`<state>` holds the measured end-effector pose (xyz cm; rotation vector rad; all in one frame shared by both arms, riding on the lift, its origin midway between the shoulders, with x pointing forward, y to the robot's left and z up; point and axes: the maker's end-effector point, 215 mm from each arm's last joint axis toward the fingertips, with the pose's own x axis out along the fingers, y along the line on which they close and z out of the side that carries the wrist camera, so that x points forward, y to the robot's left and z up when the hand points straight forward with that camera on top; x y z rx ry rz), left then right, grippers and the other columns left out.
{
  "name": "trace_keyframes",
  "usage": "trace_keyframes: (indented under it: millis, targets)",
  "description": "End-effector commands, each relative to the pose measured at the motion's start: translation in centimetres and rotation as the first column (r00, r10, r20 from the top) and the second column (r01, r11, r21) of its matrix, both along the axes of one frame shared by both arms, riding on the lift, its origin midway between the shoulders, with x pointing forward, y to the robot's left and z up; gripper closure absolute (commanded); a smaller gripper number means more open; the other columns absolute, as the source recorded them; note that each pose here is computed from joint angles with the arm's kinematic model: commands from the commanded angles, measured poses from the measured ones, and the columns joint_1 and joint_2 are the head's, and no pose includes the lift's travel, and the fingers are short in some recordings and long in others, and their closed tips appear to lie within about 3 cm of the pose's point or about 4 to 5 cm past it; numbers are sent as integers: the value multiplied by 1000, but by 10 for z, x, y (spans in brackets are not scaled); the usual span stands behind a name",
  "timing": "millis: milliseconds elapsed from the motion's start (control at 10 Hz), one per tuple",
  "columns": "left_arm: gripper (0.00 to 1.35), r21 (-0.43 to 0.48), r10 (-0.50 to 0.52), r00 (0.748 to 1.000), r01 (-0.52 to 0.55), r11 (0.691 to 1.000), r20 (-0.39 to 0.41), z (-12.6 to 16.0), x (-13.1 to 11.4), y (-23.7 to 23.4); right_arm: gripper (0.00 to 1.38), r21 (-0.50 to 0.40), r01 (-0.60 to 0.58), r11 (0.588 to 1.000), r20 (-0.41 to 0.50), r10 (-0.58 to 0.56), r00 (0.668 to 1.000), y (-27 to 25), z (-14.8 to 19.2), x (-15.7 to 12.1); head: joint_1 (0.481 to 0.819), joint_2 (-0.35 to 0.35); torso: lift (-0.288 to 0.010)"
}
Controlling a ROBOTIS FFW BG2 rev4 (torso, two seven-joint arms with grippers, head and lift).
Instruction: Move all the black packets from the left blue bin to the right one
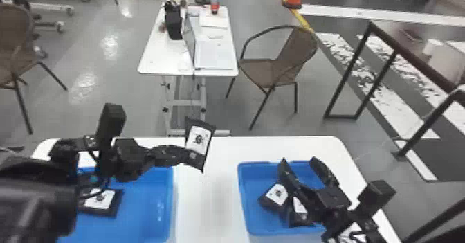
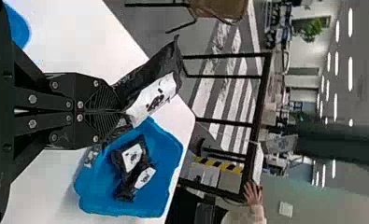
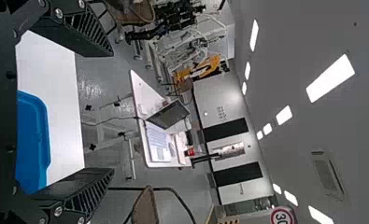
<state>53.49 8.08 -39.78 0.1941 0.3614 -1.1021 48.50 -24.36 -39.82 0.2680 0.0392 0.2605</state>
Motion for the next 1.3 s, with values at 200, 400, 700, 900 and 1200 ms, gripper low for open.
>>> trace_keyframes:
  millis: [200, 400, 700, 900, 1200]
  targets:
    - [1177, -45, -100, 986, 106, 993, 131, 18, 1, -48, 147, 77, -36, 996, 33, 34, 999, 12, 18, 17, 695, -188, 0]
    - [1165, -108, -88, 979, 110, 988, 186, 33, 8, -73, 147, 135, -79, 988, 46, 74, 996, 28, 23, 28, 695, -206, 0]
    - [1165, -139, -138, 978, 161, 977, 159, 29, 4, -103, 147, 188, -132, 973, 66, 121, 990, 52, 30, 53, 695, -212, 0]
    - [1165, -166, -175, 973, 199, 966, 148, 30, -3, -124, 147, 214, -157, 964, 72, 145, 987, 54, 33, 67, 695, -217, 0]
    - [1165, -213, -184, 976, 205, 955, 115, 27, -9, -136, 145, 277, -197, 940, 76, 183, 980, 74, 37, 75, 695, -232, 0]
